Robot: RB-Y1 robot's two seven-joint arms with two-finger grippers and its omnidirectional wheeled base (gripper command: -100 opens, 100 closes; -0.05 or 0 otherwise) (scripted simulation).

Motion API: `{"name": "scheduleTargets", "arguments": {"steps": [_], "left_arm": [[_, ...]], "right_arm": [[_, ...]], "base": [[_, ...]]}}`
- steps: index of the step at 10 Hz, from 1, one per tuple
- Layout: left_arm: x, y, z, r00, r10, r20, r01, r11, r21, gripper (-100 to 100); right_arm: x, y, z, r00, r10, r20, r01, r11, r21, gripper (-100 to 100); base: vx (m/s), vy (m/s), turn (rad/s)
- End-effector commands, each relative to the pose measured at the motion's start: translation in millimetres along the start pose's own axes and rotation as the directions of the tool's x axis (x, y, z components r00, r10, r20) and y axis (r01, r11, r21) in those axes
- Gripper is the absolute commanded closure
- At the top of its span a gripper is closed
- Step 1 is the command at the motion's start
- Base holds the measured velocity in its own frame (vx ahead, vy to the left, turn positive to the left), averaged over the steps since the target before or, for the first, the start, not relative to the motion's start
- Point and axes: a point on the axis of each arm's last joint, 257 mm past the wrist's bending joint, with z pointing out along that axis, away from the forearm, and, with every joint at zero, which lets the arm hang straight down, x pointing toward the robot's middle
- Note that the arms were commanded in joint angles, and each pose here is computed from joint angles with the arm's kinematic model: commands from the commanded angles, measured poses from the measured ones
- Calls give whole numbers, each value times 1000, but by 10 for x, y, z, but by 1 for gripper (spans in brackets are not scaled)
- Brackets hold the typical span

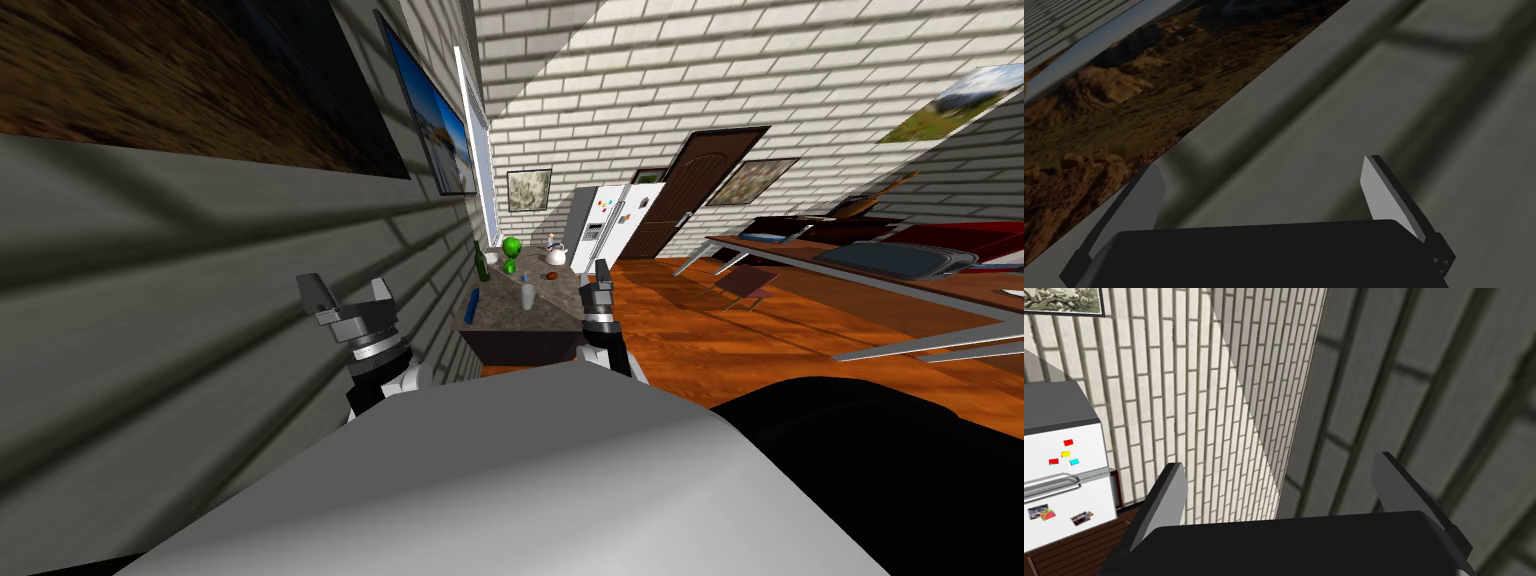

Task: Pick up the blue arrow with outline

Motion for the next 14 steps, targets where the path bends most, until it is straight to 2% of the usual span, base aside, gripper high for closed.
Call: {"name": "scheduleTargets", "arguments": {"steps": [1, 4, 6, 7, 8, 9, 10, 11, 12, 13, 14], "left_arm": [[52, 124, 21, 999, -34, -27, 33, 999, -33, -100], [151, 433, 56, 991, -119, -60, 111, 987, -119, -100], [232, 687, 83, 978, -198, -69, 182, 965, -189, -100], [235, 727, 75, 978, -200, -67, 182, 962, -204, -100], [279, 858, 89, 967, -245, -66, 223, 945, -239, -100], [282, 896, 80, 968, -245, -63, 221, 942, -254, -100], [330, 1042, 91, 955, -292, -56, 264, 919, -293, -100], [333, 1076, 81, 955, -291, -54, 262, 915, -306, -100], [383, 1214, 95, 939, -340, -43, 306, 889, -340, -100], [387, 1267, 76, 940, -339, -38, 303, 882, -360, -100], [441, 1413, 88, 923, -384, -23, 344, 851, -396, -100]], "right_arm": [[0, 0, 0, 1000, 0, 0, 0, 1000, 0, 0], [0, 0, 0, 1000, 0, 0, 0, 1000, 0, 0], [0, 0, 0, 1000, 0, 0, 0, 1000, 0, 0], [0, 0, 0, 1000, 0, 0, 0, 1000, 0, 0], [0, 0, 0, 1000, 0, 0, 0, 1000, 0, 0], [0, 0, 0, 1000, 0, 0, 0, 1000, 0, 0], [0, 0, 0, 1000, 0, 0, 0, 1000, 0, 0], [0, 0, 0, 1000, 0, 0, 0, 1000, 0, 0], [0, 0, 0, 1000, 0, 0, 0, 1000, 0, 0], [0, 0, 0, 1000, 0, 0, 0, 1000, 0, 0], [0, 0, 0, 1000, 0, 0, 0, 1000, 0, 0]], "base": [[2, -2, -13], [5, -5, -21], [6, -11, -32], [5, -10, -9], [4, -12, -20], [3, -7, -12], [2, -7, -26], [3, -7, -15], [3, -10, -27], [4, -9, -17], [5, -12, -28]]}}
